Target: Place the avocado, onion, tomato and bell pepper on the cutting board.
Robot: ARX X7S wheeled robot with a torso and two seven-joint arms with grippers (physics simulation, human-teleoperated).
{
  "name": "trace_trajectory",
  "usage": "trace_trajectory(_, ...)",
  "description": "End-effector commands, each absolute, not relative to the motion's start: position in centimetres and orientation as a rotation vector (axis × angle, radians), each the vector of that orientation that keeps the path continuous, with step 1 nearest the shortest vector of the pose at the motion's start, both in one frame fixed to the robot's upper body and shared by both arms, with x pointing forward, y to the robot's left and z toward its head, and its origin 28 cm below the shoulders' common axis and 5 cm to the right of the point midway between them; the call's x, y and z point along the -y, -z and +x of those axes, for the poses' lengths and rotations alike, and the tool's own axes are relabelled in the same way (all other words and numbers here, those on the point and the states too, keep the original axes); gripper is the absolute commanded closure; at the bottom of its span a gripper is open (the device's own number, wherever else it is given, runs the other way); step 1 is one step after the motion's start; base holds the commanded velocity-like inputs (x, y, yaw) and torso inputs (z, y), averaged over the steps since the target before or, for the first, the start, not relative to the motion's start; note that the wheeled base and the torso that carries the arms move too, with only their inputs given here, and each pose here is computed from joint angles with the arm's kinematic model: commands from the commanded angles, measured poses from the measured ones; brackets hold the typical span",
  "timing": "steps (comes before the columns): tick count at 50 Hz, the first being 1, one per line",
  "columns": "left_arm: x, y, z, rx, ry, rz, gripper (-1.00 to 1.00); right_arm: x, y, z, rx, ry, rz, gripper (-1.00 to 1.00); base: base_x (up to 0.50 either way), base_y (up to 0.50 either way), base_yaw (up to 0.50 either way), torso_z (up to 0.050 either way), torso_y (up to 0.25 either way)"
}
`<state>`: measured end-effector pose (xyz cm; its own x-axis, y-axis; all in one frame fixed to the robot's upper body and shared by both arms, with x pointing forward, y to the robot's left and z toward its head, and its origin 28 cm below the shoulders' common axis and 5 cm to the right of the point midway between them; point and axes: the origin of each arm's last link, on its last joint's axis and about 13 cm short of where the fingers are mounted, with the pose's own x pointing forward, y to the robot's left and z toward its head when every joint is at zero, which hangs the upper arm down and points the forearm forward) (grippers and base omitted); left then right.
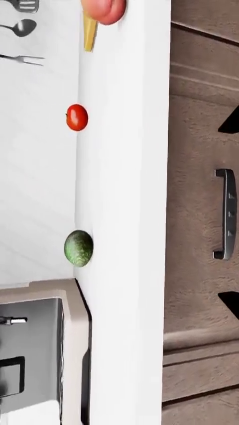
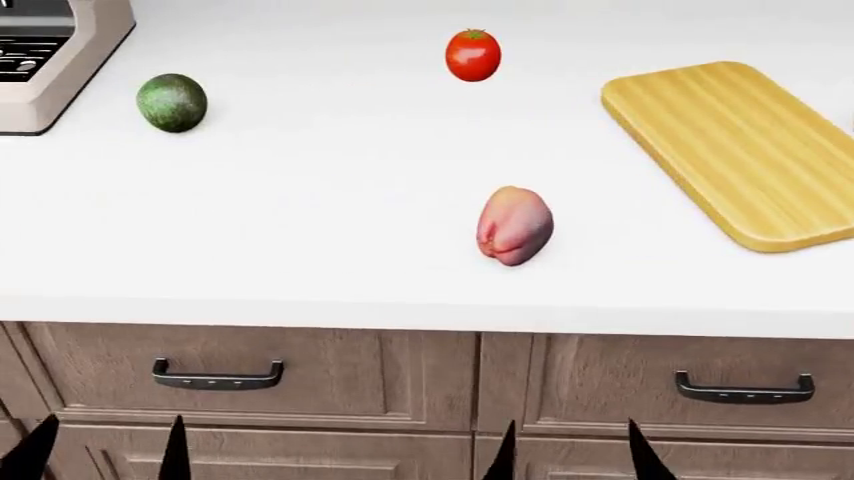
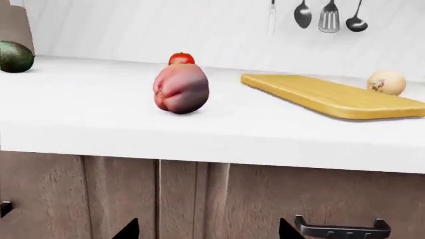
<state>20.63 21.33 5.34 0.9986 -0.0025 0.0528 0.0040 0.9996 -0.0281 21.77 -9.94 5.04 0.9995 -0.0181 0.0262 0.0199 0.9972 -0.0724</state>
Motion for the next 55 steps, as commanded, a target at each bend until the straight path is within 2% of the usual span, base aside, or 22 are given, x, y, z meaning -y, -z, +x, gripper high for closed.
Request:
trace_trajectory(1,-22.0,-11.2,20.1,0.093,0.022,-0.067,-1.0,10.8,-10.7,22.0,0.068,0.038,-0.128,-1.0,0.0,0.0,0.0,0.0,0.0)
trace_trajectory(11,-23.8,-17.6,20.8,0.179,-0.011,0.04,-1.0,12.5,-17.5,23.0,0.12,0.053,-0.19,-1.0,0.0,0.0,0.0,0.0,0.0)
trace_trajectory(12,-25.8,-19.8,22.3,0.129,0.038,0.058,-1.0,14.0,-20.6,23.8,0.124,-0.001,-0.213,-1.0,0.0,0.0,0.0,0.0,0.0)
trace_trajectory(13,-23.9,-22.0,23.4,0.177,0.12,0.043,-1.0,14.1,-23.3,24.4,0.135,0.024,-0.219,-1.0,0.0,0.0,0.0,0.0,0.0)
trace_trajectory(14,-25.0,-25.0,23.6,0.221,0.109,0.124,-1.0,14.3,-26.0,24.7,0.136,0.053,-0.227,-1.0,0.0,0.0,0.0,0.0,0.0)
trace_trajectory(15,-25.9,-27.6,23.9,0.209,0.075,0.143,-1.0,14.3,-29.4,24.8,0.251,0.067,-0.223,-1.0,0.0,0.0,0.0,0.0,0.0)
trace_trajectory(16,-26.0,-30.2,23.8,0.29,0.067,0.152,-1.0,14.3,-29.8,24.7,0.256,0.069,-0.224,-1.0,0.0,0.0,0.0,0.0,0.0)
trace_trajectory(32,-27.2,-36.5,24.4,0.356,0.06,0.162,-1.0,14.6,-36.1,26.6,0.326,0.072,-0.287,-1.0,0.0,0.0,0.0,0.0,0.0)
trace_trajectory(41,-27.4,-36.9,24.6,0.342,0.069,0.15,-1.0,14.2,-38.0,26.8,0.33,0.069,-0.273,-1.0,0.0,0.0,0.0,0.0,0.0)
trace_trajectory(55,-27.8,-36.7,23.9,0.343,0.058,0.136,-1.0,14.1,-37.5,26.6,0.329,0.053,-0.292,-1.0,0.46,0.0,0.0,0.0,0.0)
